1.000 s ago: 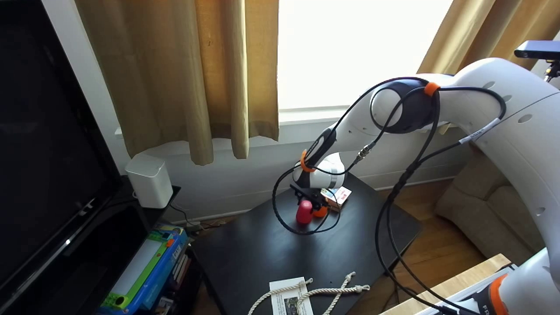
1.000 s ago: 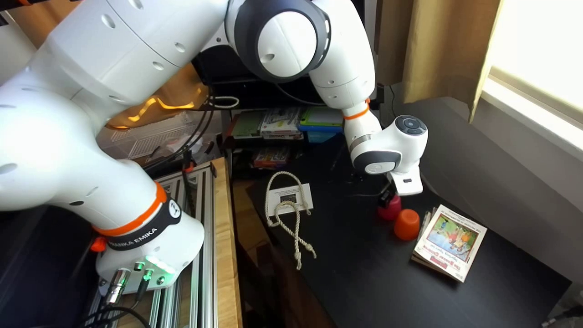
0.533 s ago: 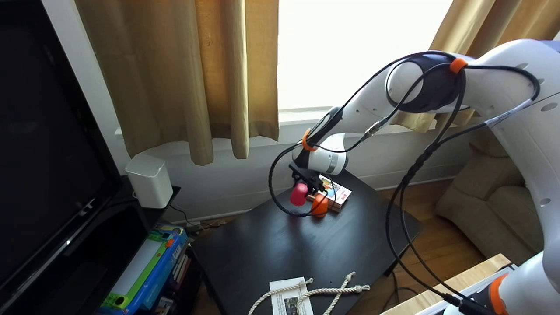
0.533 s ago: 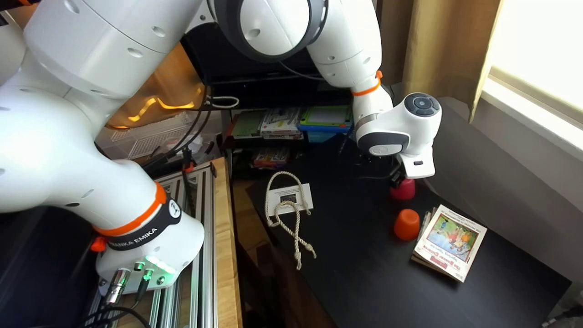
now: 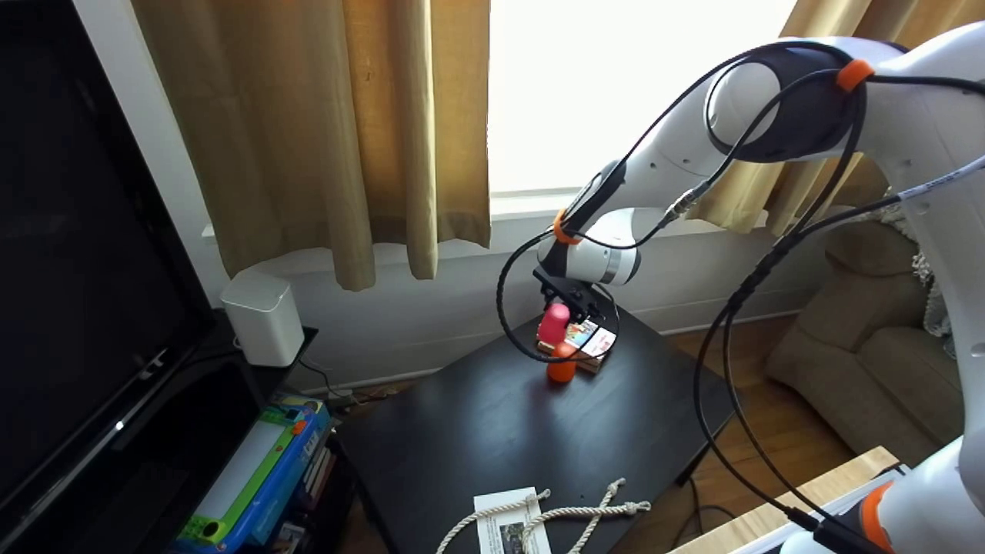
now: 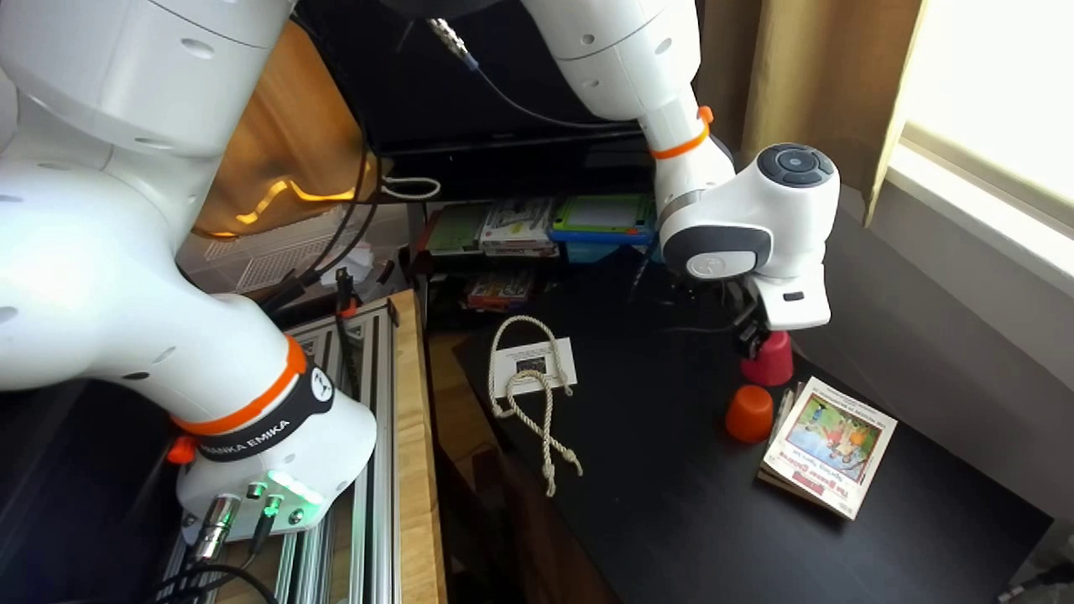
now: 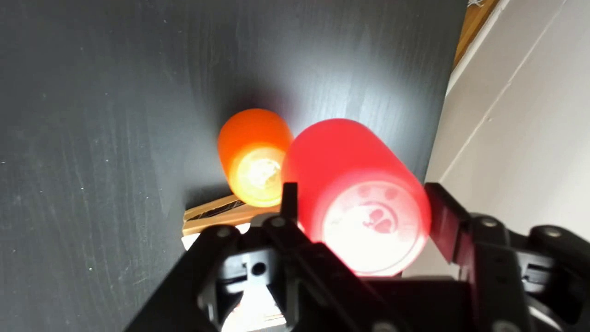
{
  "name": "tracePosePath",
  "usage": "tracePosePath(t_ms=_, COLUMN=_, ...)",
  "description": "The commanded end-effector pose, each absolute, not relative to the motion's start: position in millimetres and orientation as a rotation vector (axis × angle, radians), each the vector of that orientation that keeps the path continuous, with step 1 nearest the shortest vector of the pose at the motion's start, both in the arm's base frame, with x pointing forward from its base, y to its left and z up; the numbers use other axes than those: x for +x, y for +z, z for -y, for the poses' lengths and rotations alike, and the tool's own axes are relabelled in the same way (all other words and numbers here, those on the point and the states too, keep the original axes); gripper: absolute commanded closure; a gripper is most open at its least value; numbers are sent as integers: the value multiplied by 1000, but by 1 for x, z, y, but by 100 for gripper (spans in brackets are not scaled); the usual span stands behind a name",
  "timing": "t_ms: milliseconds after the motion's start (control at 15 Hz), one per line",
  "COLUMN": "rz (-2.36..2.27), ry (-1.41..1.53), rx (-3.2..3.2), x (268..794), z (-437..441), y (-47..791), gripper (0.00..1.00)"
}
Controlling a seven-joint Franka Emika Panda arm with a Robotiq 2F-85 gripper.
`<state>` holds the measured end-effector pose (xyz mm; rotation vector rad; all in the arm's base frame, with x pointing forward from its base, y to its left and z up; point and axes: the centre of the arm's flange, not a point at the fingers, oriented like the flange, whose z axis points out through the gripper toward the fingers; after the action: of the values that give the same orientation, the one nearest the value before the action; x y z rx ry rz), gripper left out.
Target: Pick up the pink cup and put it on the orange cup, pick up both stacked cups and place them the right way up on the table
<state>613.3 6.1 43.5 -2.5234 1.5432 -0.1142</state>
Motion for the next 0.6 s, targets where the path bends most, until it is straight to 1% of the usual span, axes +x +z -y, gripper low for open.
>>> tracePosePath(t_ms=0, rz=-1588, ry=-36, rx=-2540, x=595, z=-1, y=38, gripper=58)
tracePosePath(t_ms=533, rz=-1581, ry=-6, rx=-2522, x=585, z=11, y=8, gripper=58)
